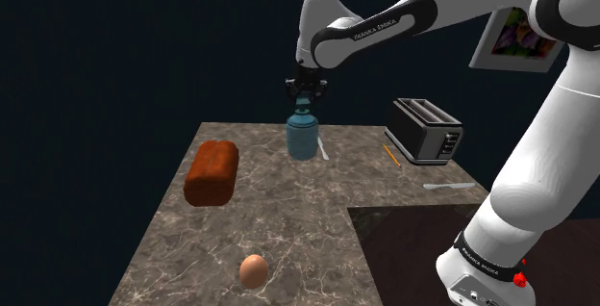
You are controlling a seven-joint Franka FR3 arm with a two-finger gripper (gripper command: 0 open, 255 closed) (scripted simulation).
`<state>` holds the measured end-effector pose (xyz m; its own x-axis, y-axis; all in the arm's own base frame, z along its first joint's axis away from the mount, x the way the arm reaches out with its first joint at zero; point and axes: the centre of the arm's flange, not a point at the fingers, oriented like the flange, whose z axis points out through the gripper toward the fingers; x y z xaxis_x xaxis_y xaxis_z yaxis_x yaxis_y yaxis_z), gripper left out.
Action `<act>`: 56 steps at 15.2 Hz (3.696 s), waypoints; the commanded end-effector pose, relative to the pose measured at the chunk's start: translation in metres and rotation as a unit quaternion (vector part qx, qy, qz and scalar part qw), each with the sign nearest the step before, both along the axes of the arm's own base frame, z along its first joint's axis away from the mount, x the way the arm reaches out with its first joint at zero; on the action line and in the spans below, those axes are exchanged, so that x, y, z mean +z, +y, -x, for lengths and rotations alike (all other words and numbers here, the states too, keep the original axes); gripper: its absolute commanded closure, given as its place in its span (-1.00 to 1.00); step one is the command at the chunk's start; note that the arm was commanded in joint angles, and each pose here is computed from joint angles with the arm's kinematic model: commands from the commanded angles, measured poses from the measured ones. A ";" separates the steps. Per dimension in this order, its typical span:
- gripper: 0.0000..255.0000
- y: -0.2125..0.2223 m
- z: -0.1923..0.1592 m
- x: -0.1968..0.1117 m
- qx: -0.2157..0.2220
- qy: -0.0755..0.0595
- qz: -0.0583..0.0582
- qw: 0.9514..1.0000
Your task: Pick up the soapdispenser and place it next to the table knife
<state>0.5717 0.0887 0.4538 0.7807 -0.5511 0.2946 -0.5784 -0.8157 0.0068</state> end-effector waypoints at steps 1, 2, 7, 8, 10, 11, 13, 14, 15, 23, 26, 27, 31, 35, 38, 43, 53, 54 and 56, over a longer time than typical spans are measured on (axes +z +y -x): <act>1.00 0.000 -0.001 0.011 0.000 0.000 0.000 1.000; 1.00 0.000 -0.001 0.016 0.000 0.000 0.000 1.000; 1.00 0.000 -0.001 0.042 0.000 0.000 0.000 1.000; 1.00 0.000 -0.001 0.048 0.000 0.000 0.000 1.000; 1.00 0.000 -0.001 0.058 0.000 0.000 0.000 1.000; 1.00 0.000 -0.001 0.063 0.000 0.000 0.000 1.000; 1.00 0.000 -0.001 0.074 0.000 0.000 0.000 1.000; 1.00 0.000 -0.001 0.079 0.000 0.000 0.000 1.000; 1.00 0.000 -0.001 0.085 0.000 0.000 0.000 1.000; 1.00 0.000 -0.001 0.127 0.000 0.000 0.000 1.000; 1.00 0.000 -0.001 0.143 0.000 0.000 0.000 1.000; 1.00 0.000 -0.001 0.148 0.000 0.000 0.000 1.000; 1.00 0.000 -0.001 0.169 0.000 0.000 0.000 1.000; 1.00 0.000 -0.001 0.190 0.000 0.000 0.000 1.000; 1.00 0.000 -0.001 0.206 0.000 0.000 0.000 1.000; 1.00 0.000 -0.001 0.232 0.000 0.000 0.000 1.000; 1.00 0.000 -0.001 0.285 0.000 0.000 0.000 1.000; 1.00 0.000 -0.001 0.290 0.000 0.000 0.000 1.000; 1.00 0.000 -0.001 0.301 0.000 0.000 0.000 1.000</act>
<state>0.5733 0.0896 0.7491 0.7809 -0.5508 0.2946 -0.5781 -0.8160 0.0067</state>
